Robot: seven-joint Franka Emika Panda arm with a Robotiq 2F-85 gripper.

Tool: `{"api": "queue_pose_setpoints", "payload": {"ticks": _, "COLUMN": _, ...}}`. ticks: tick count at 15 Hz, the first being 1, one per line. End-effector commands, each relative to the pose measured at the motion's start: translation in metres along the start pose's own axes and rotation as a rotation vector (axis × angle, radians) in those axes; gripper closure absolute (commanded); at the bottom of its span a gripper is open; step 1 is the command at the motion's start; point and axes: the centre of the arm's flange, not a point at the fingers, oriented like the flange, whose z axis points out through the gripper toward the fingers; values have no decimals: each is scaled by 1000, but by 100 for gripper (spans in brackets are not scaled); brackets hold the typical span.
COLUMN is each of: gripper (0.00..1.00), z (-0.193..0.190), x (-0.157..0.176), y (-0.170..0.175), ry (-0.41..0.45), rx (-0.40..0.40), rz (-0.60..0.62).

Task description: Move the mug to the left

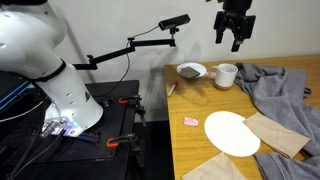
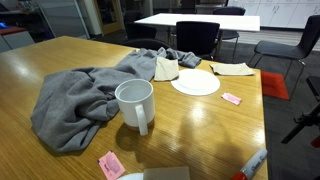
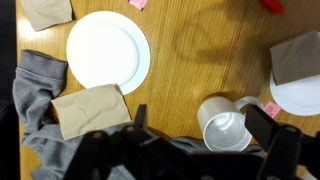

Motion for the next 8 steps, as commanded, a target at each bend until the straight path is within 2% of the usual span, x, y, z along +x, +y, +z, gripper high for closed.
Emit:
{"api": "queue_pose_setpoints", "payload": {"ticks": 1, "gripper": 0, "z": -7, "x": -26, "y": 13, "ry": -15, "rx": -17, "rz": -3}}
{"api": "queue_pose_setpoints", "payload": {"ticks": 2, "gripper": 0, "z": -5, "x": -28, "y": 16, "ry": -16, "rx": -20, "rz": -11}}
{"api": "queue_pose_setpoints", "payload": {"ticks": 3, "gripper": 0, "z": -1, "x": -11, "y": 9, "ry": -6, "rx": -2, "rz": 8}}
{"api": "queue_pose_setpoints", "payload": {"ticks": 8, "gripper": 0, "z": 1, "x": -16, "y": 14, "ry": -14, "rx": -2, "rz": 4}}
